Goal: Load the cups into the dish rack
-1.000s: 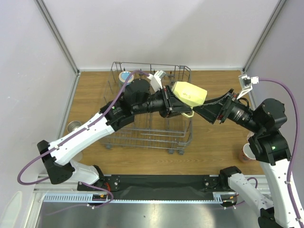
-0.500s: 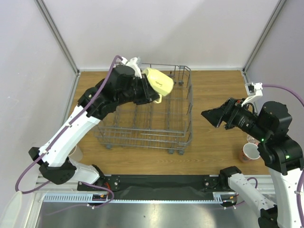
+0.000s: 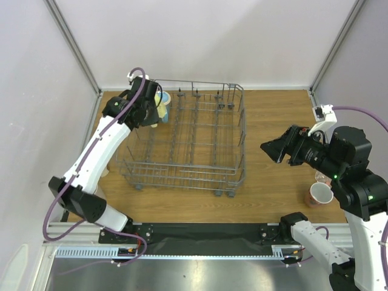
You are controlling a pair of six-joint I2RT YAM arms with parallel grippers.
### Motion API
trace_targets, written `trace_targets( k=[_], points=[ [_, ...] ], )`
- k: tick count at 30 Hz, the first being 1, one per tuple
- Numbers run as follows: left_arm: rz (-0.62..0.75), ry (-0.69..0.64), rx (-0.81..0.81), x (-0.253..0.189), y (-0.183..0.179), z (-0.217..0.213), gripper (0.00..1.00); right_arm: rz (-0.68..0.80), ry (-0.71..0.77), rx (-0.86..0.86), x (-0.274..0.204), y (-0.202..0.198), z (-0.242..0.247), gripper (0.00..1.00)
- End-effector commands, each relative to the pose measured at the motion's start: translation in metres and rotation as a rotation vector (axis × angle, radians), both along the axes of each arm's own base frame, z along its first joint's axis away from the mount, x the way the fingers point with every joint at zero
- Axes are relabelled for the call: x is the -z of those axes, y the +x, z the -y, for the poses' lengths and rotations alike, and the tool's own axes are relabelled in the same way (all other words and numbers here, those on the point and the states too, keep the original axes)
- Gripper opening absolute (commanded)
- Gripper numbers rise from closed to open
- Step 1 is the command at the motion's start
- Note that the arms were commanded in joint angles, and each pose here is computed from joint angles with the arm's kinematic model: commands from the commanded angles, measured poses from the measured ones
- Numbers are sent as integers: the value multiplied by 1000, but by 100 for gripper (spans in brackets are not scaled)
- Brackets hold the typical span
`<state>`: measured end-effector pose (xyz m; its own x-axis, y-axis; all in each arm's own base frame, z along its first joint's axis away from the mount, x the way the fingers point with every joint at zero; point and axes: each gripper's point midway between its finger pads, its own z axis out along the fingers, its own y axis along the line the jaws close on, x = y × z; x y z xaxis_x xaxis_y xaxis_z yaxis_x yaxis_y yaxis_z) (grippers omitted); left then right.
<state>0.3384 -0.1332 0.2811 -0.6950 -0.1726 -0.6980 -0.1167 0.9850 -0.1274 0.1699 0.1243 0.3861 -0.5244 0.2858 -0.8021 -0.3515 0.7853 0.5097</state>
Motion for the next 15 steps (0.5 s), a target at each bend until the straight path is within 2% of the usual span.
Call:
trace_targets(
  k=[1,10,15],
  points=[
    [71,42,-168,-3,24,-27,0,11,-29,11,-3,3,3,79],
    [-51,112,-341,51,42,-33,0,-16,-80,31,-5,11,8,80],
    [-92,122,-383,74,45,-36,0,-22,-94,38,-6,15,9,80]
  ],
)
